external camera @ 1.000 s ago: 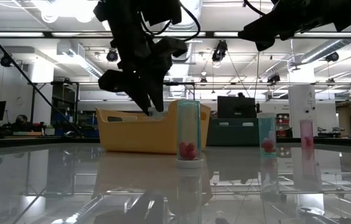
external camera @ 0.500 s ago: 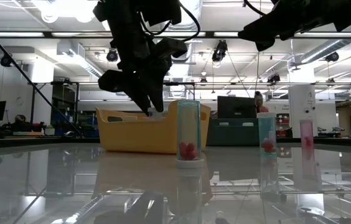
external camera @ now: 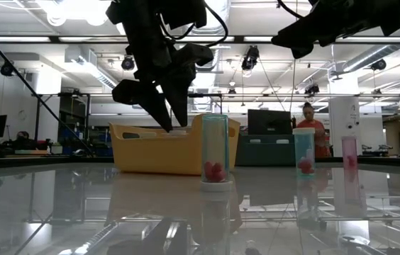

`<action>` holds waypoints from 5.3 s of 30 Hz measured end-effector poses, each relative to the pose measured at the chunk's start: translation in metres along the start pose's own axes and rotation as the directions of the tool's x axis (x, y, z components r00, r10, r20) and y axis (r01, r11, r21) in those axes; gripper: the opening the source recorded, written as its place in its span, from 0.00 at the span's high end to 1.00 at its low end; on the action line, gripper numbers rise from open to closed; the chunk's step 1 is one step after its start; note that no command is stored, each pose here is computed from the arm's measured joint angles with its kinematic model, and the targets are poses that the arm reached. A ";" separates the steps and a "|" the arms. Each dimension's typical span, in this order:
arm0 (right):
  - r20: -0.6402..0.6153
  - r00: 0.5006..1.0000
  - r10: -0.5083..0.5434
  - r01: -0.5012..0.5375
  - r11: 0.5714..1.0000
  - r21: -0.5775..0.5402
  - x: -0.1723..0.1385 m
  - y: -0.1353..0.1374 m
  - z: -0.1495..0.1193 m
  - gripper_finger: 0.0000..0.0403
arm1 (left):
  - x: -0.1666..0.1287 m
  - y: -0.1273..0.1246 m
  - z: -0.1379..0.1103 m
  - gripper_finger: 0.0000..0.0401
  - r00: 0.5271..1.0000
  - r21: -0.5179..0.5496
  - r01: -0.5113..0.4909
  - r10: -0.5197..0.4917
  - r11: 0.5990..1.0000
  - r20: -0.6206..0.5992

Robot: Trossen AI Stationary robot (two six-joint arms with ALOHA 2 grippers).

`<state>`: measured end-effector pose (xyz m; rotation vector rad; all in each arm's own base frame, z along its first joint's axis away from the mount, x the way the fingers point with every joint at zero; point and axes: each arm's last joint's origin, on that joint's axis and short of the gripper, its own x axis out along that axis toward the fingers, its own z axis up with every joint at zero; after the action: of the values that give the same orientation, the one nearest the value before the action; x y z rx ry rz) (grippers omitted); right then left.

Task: Pick and place medicine bottles into bin by pill shape (circle, oval)
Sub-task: Put the blue pill bottle into the yellow bin

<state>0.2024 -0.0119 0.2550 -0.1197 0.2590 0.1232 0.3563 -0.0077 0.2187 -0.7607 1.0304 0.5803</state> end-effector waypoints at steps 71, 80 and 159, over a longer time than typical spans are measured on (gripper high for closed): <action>-0.027 0.997 0.070 -0.050 0.887 0.460 0.001 0.014 0.006 0.69 | -0.107 -0.040 -0.097 0.60 0.780 0.948 -0.029 -0.586 0.316 0.219; -0.058 0.985 0.161 -0.094 0.789 0.607 -0.001 0.030 0.034 0.69 | -0.111 -0.001 -0.104 0.60 0.729 0.916 -0.082 -0.603 0.392 0.324; -0.529 0.842 -0.103 0.216 0.964 0.156 0.082 0.104 -0.083 0.66 | -0.129 0.021 -0.105 0.60 0.681 0.865 -0.001 -0.633 0.502 0.368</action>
<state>0.2460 0.0877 0.1433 0.0409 0.8009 -0.1101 0.2316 -0.0875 0.2983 0.1399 0.3317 -0.0709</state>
